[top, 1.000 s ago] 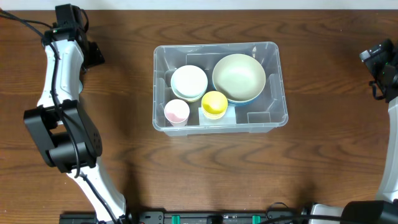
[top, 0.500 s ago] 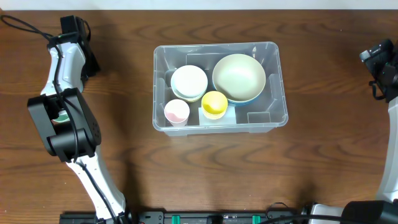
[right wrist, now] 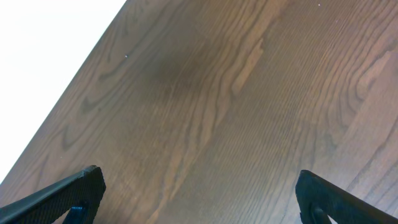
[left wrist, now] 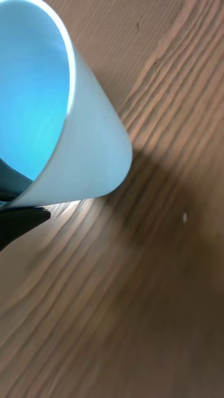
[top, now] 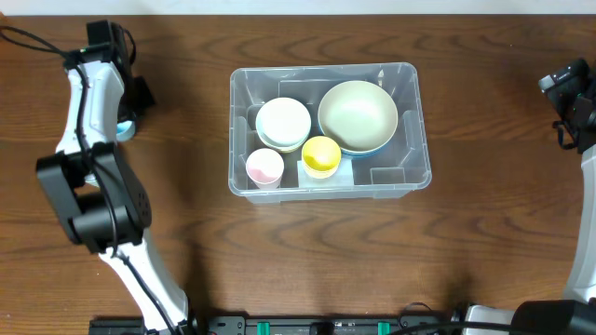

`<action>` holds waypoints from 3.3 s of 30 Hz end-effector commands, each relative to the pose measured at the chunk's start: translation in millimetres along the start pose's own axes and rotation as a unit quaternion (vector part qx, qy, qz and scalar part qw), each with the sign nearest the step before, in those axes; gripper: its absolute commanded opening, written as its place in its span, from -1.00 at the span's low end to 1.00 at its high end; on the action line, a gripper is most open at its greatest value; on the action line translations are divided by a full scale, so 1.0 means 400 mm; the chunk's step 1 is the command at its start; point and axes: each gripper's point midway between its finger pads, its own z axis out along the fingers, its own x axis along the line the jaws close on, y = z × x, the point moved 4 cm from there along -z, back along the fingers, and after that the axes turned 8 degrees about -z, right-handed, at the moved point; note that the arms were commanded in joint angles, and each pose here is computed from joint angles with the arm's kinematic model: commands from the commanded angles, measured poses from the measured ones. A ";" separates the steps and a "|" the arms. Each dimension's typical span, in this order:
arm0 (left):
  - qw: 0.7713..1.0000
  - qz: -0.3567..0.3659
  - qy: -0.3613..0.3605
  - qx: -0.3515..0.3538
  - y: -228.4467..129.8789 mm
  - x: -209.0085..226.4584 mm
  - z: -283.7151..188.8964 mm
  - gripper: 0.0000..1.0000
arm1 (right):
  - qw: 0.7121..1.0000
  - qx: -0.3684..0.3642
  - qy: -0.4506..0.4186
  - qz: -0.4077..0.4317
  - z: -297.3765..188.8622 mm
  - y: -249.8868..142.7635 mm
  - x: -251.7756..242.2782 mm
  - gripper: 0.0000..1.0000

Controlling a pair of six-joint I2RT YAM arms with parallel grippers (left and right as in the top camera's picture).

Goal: Pack container
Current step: 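Grasp the light blue cup on the table with the left gripper, then carry the blue cup into the bin and drop it onto the pink cup, then move the left gripper back left and grasp the mint green cup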

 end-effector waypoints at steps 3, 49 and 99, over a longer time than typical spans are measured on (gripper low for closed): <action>0.988 -0.028 -0.145 -0.044 -0.019 -0.059 -0.274 -0.88 | 1.000 -0.008 -0.002 0.009 -0.009 0.010 -0.004 0.99; 0.899 0.367 -0.219 0.094 -0.622 -0.307 -0.366 0.31 | 1.000 -0.008 -0.002 0.009 -0.009 0.010 -0.004 0.98; 0.990 -0.107 0.080 0.042 -0.127 0.194 -0.020 0.79 | 1.000 -0.008 -0.002 0.009 -0.009 0.010 -0.004 0.98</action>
